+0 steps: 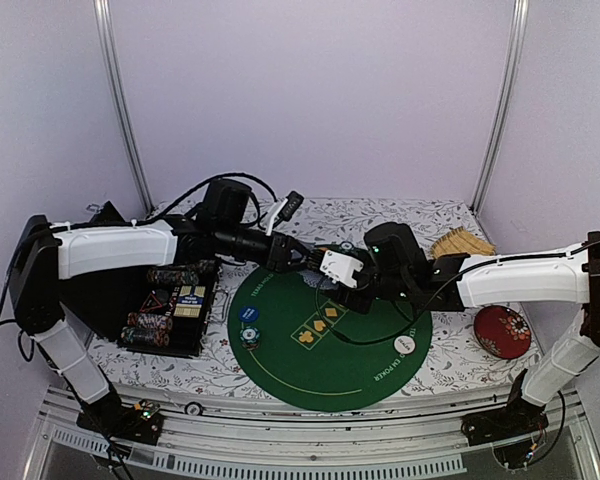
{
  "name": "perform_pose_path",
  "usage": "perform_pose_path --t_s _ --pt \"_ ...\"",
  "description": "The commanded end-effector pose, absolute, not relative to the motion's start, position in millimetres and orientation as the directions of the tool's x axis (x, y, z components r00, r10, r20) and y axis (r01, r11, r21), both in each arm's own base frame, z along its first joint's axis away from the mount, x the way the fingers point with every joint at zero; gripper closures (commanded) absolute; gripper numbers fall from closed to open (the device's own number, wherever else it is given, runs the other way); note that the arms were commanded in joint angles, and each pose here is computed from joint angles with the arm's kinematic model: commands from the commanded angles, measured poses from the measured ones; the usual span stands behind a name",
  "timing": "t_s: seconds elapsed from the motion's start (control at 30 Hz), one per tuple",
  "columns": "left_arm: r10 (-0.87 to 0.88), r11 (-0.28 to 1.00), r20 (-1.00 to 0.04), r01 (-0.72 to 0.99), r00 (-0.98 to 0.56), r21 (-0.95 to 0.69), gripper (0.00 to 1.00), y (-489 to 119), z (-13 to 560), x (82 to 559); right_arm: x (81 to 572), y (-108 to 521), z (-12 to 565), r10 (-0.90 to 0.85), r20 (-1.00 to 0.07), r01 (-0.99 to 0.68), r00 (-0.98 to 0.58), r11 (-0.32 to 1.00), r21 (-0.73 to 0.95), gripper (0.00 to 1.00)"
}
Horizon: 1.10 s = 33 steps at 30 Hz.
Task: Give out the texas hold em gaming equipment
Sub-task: Pick up the poker card from the face-down deck piles.
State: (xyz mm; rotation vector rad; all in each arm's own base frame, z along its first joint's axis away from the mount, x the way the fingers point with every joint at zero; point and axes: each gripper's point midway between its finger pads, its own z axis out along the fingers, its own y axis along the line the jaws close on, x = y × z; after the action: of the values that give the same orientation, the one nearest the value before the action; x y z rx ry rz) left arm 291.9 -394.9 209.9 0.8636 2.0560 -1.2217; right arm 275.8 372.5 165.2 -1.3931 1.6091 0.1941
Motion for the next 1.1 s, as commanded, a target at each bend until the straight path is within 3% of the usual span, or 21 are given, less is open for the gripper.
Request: perform_pose_path --t_s 0.0,0.1,0.33,0.77,1.07 --pt "0.229 0.343 -0.772 0.791 -0.593 -0.506 0.50 -391.0 219.9 285.8 272.4 373.3 181.9 -0.643 -0.754 -0.827 0.134 0.347 -0.443 0.50" --pt "0.227 0.340 -0.775 0.793 -0.590 -0.505 0.45 -388.4 222.4 284.1 271.5 373.0 182.1 -0.641 -0.756 -0.829 0.134 0.346 -0.439 0.50" --pt "0.201 0.350 -0.783 0.789 -0.589 -0.504 0.47 -377.9 230.2 284.2 271.6 372.8 179.1 -0.645 -0.753 -0.831 0.130 0.344 -0.438 0.50" --pt "0.214 0.297 -0.780 0.800 -0.588 -0.522 0.99 -378.5 231.8 272.5 271.1 371.4 181.6 -0.642 -0.756 -0.829 0.128 0.349 -0.436 0.51" --pt "0.111 0.322 -0.805 0.787 -0.583 -0.526 1.00 -357.8 256.7 278.6 278.4 359.5 172.8 -0.652 -0.752 -0.820 0.098 0.375 -0.432 0.51"
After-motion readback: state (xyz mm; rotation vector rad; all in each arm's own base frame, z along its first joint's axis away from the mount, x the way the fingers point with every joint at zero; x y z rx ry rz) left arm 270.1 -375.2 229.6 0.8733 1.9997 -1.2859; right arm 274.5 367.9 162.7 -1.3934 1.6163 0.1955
